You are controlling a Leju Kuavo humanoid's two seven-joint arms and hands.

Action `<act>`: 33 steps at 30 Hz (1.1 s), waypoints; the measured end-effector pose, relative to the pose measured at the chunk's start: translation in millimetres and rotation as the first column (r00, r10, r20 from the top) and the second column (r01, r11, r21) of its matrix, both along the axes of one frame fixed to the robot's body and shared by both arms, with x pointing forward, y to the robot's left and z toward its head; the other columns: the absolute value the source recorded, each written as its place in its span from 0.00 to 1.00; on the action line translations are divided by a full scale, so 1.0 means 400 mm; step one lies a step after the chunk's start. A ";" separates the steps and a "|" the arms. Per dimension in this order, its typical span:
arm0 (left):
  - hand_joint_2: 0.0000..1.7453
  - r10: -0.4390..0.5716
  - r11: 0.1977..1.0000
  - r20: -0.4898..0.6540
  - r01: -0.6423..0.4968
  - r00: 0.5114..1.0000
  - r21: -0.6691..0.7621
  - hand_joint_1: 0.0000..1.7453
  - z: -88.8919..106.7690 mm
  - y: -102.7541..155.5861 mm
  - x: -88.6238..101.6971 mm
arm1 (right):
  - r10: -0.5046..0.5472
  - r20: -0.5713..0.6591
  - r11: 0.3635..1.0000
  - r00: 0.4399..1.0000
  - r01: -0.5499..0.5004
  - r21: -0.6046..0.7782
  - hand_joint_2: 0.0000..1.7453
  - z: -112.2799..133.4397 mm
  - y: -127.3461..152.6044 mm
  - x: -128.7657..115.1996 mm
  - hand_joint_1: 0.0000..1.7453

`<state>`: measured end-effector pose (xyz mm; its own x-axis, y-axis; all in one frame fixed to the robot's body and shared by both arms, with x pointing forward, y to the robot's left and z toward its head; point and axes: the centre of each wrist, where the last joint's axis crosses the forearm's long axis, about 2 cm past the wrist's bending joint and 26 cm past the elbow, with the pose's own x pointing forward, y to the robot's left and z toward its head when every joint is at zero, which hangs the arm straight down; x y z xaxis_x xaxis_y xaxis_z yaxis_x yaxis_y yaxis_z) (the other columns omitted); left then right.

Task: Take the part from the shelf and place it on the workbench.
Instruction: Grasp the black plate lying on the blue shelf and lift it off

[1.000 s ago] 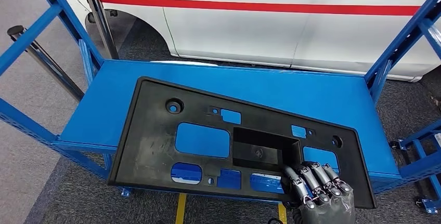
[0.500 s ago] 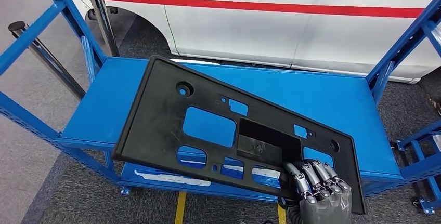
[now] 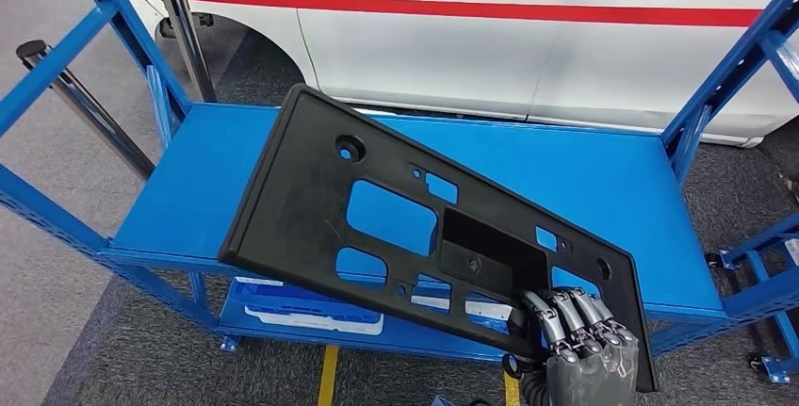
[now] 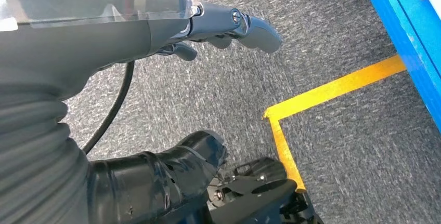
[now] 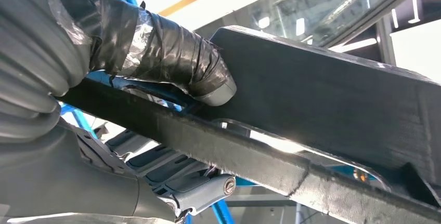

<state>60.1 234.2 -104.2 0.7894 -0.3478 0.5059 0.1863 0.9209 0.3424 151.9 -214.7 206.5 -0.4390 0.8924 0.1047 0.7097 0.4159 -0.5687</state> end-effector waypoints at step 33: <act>1.00 0.023 1.000 -0.012 -0.022 1.000 0.017 0.00 0.000 0.003 -0.001 | 0.087 0.030 0.996 0.996 -0.086 -0.040 1.00 -0.011 -0.009 0.015 1.00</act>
